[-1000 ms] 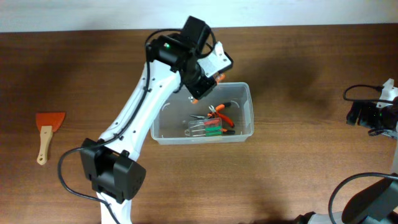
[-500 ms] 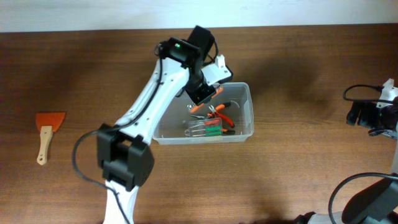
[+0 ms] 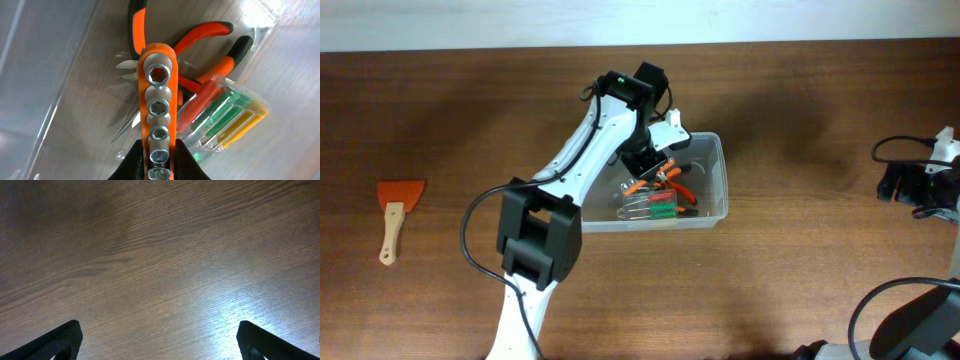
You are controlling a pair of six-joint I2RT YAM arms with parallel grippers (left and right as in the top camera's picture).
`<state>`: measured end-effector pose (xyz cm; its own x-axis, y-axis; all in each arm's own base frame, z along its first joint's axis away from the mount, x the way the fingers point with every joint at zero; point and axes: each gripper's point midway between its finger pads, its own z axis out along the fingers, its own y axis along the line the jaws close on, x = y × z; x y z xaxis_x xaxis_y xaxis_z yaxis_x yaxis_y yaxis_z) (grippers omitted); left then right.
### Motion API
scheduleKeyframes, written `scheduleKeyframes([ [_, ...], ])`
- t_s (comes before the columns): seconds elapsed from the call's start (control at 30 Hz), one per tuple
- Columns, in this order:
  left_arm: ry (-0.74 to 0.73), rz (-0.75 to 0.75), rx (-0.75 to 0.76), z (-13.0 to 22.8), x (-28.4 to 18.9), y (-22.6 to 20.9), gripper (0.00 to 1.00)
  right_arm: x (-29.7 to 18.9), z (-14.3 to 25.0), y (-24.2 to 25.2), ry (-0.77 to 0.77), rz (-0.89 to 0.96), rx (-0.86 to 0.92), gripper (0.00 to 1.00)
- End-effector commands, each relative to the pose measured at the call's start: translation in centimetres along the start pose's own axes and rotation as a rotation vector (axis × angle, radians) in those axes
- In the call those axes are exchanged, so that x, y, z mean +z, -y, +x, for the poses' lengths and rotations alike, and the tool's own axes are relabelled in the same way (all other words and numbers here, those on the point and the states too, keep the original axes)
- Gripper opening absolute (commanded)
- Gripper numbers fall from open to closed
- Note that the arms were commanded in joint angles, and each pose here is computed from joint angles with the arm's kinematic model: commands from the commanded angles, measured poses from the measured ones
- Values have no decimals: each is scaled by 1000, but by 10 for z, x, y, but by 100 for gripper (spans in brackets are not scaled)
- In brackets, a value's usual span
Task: Pack container
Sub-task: 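Lower the bit holder into the container and open the left gripper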
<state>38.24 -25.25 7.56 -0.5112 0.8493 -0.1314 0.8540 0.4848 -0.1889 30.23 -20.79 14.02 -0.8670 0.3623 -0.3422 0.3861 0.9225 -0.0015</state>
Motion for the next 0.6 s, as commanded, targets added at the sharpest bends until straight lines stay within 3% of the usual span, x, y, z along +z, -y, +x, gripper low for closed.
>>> scheduleKeyframes([
  [0.0,2,8,20,-1,1,-1,13,-2,-1,-1,9,-7,12,99],
  [0.17,-4,12,18,0,1,0,14,-2,-1,-1,8,-7,12,99],
  [0.27,-4,12,18,1,1,0,27,-2,-1,-1,9,-7,12,99],
  [0.53,-4,12,18,1,1,0,28,-2,-1,-1,9,-7,12,99],
  [0.57,-4,10,18,1,1,0,33,-2,-1,-1,9,-7,12,99],
])
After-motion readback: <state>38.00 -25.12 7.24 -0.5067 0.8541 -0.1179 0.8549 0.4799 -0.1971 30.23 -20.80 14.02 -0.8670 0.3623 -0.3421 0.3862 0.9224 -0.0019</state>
